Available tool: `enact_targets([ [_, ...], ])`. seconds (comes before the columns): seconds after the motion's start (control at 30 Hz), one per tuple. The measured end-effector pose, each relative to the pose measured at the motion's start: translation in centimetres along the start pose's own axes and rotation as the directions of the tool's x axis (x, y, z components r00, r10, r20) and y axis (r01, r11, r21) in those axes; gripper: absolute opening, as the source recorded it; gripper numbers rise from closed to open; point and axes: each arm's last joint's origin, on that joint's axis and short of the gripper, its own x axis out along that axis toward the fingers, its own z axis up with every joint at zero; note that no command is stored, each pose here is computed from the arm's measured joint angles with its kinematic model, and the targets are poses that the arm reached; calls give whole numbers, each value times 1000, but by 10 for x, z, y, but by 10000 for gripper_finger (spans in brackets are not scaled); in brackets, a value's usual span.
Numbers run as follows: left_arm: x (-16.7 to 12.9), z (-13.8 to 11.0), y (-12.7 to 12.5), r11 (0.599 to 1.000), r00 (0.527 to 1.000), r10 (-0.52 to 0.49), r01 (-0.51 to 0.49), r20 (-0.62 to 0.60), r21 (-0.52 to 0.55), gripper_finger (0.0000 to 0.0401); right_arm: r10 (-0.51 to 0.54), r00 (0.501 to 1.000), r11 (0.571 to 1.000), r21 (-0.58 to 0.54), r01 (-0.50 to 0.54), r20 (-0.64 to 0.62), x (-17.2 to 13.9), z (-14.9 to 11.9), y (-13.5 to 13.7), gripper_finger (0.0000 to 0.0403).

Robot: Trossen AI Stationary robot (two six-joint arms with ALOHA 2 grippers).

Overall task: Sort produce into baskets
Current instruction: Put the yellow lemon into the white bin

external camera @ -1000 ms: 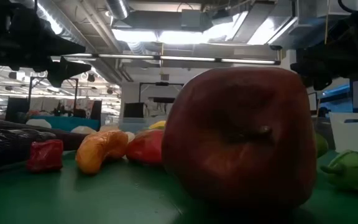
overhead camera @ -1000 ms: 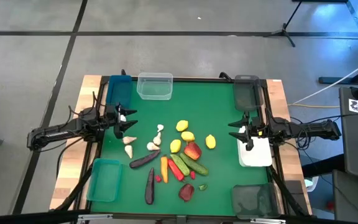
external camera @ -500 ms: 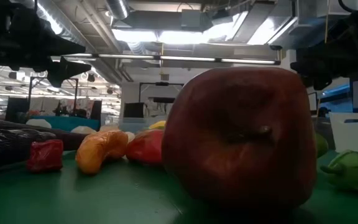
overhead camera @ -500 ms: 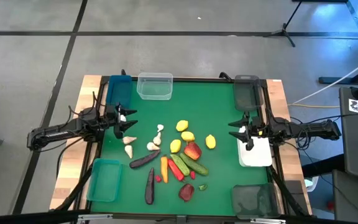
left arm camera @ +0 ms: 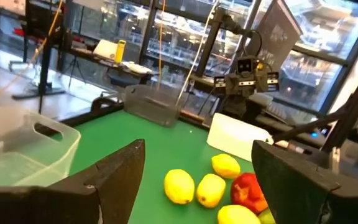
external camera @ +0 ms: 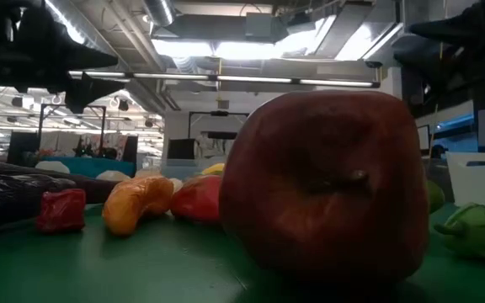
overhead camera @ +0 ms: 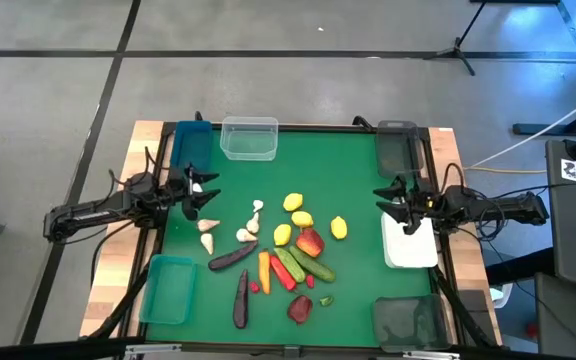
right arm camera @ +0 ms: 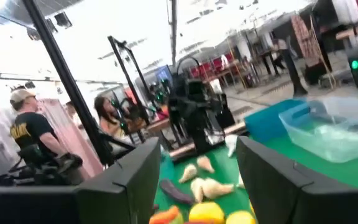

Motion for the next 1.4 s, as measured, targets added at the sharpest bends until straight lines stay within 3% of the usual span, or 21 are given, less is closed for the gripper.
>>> enact_targets([
  [0.13,0,6,-1,1000,997,15,-15,69,-8,290,-76,997,992,-102,77,14,3,13,3,209],
  [0.3,-2,17,-6,981,983,-58,89,177,-173,290,-131,988,970,-217,109,-86,17,37,14,209],
  [0.43,-3,25,-14,953,966,-161,205,201,-222,290,-165,951,952,-295,85,-260,39,58,26,218],
  [0.6,-4,49,-30,931,950,-244,285,194,-226,290,-171,866,951,-308,21,-469,83,70,40,269],
  [0.7,3,66,-42,934,957,-266,286,115,-213,290,-177,791,954,-300,-9,-585,114,62,44,305],
  [0.83,22,82,-57,949,964,-256,235,-76,-210,290,-226,653,956,-294,5,-723,150,43,43,339],
  [1.03,52,86,-76,979,907,-203,176,-370,-106,290,-401,330,910,-411,42,-854,175,0,29,351],
  [1.3,68,72,-78,986,871,-164,158,-463,-52,290,-441,101,897,-435,78,-892,183,-51,11,347],
  [1.4,68,72,-78,986,872,-166,143,-460,-84,290,-450,70,890,-441,121,-890,184,-61,5,347],
])
